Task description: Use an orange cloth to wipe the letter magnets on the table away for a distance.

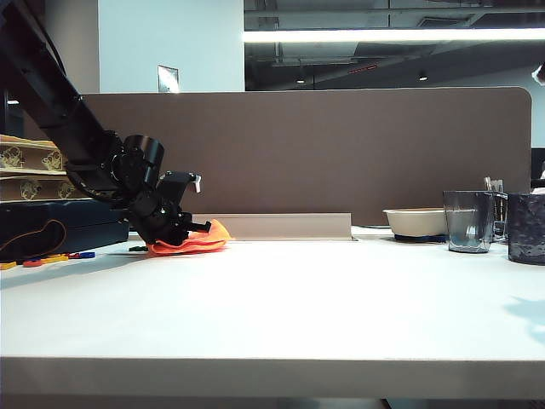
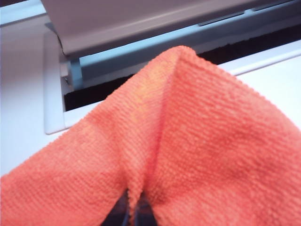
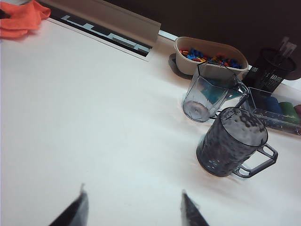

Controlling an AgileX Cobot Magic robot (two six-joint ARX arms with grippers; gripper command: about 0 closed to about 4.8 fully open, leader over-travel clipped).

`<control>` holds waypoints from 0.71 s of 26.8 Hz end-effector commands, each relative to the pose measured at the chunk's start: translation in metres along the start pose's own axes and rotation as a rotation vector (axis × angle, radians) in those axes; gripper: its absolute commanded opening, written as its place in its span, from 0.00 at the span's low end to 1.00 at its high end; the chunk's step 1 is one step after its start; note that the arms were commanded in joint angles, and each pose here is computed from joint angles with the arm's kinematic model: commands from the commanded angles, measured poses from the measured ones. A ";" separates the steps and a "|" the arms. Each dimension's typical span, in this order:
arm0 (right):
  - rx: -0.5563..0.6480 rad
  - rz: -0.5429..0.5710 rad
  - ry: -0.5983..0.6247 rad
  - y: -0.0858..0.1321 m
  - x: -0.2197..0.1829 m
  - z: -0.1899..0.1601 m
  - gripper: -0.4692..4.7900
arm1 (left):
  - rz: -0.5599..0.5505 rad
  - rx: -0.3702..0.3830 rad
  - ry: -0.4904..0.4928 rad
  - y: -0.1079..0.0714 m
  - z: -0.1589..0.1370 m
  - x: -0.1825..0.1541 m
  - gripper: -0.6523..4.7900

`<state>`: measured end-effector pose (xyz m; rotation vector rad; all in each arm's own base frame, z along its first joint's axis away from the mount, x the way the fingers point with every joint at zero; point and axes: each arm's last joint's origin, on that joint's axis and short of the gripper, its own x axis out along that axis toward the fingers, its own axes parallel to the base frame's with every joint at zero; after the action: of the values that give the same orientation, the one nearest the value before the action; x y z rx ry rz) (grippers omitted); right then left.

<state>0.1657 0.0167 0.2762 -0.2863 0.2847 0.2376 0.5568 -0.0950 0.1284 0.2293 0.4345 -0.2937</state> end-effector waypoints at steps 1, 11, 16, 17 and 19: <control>-0.004 -0.013 -0.019 -0.001 0.000 0.003 0.55 | 0.011 0.020 0.040 0.000 -0.002 -0.002 0.11; -0.004 -0.013 -0.018 -0.001 -0.001 0.003 0.55 | 0.116 0.038 0.062 0.005 0.008 -0.009 0.11; -0.004 -0.013 -0.018 -0.001 0.000 0.003 0.55 | 0.130 0.027 0.080 0.014 0.019 -0.021 0.11; -0.004 -0.013 -0.018 -0.001 0.000 0.003 0.55 | 0.132 0.026 0.079 0.016 0.021 -0.023 0.11; -0.004 -0.013 -0.018 -0.001 0.000 0.003 0.55 | 0.142 0.026 0.049 0.020 0.037 -0.035 0.11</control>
<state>0.1659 0.0166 0.2763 -0.2896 0.2845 0.2318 0.5482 -0.0779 0.1649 0.2934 0.4994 -0.1582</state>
